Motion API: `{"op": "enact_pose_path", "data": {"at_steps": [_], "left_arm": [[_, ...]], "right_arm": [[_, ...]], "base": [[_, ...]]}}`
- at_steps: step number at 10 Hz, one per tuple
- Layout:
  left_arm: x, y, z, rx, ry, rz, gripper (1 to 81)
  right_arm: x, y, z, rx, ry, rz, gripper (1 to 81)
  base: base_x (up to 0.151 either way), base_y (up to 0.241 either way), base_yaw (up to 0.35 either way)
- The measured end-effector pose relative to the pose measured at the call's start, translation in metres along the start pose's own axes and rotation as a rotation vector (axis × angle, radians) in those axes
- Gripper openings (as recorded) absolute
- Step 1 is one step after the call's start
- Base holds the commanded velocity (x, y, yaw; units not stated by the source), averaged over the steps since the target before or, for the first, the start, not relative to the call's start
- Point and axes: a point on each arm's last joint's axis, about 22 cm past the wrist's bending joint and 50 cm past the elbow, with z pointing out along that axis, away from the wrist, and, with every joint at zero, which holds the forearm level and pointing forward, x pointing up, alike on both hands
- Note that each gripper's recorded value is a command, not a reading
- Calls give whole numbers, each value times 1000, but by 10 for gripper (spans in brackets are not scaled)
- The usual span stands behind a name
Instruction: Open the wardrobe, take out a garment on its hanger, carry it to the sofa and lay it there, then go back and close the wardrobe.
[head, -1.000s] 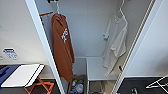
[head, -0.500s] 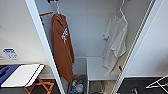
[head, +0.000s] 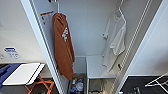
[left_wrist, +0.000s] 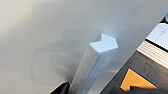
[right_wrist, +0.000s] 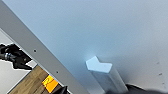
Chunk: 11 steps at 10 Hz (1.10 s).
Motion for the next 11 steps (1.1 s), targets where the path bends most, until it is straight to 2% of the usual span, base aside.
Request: {"op": "enact_pose_path", "data": {"at_steps": [2, 6, 9, 10, 11], "left_arm": [[5, -11, 1, 17, 3, 24, 811], [6, -41, -7, 84, -18, 78, 811], [8, -63, -19, 127, -15, 92, 811], [8, -72, -25, 145, -9, 94, 811], [1, -59, -33, 118, 19, -23, 811]], "right_arm": [[7, 8, 1, -11, 15, -16, 811], [19, 37, -12, -71, 57, -38, 811], [28, 56, -29, -117, 100, -33, 811], [-23, 19, -26, -61, -31, 84, 811], [-77, -51, -3, 80, -141, 174, 811]], "base": [[-94, 0, 0], [-106, 0, 0], [-107, 0, 0], [-107, 0, 0], [-107, 0, 0]]}}
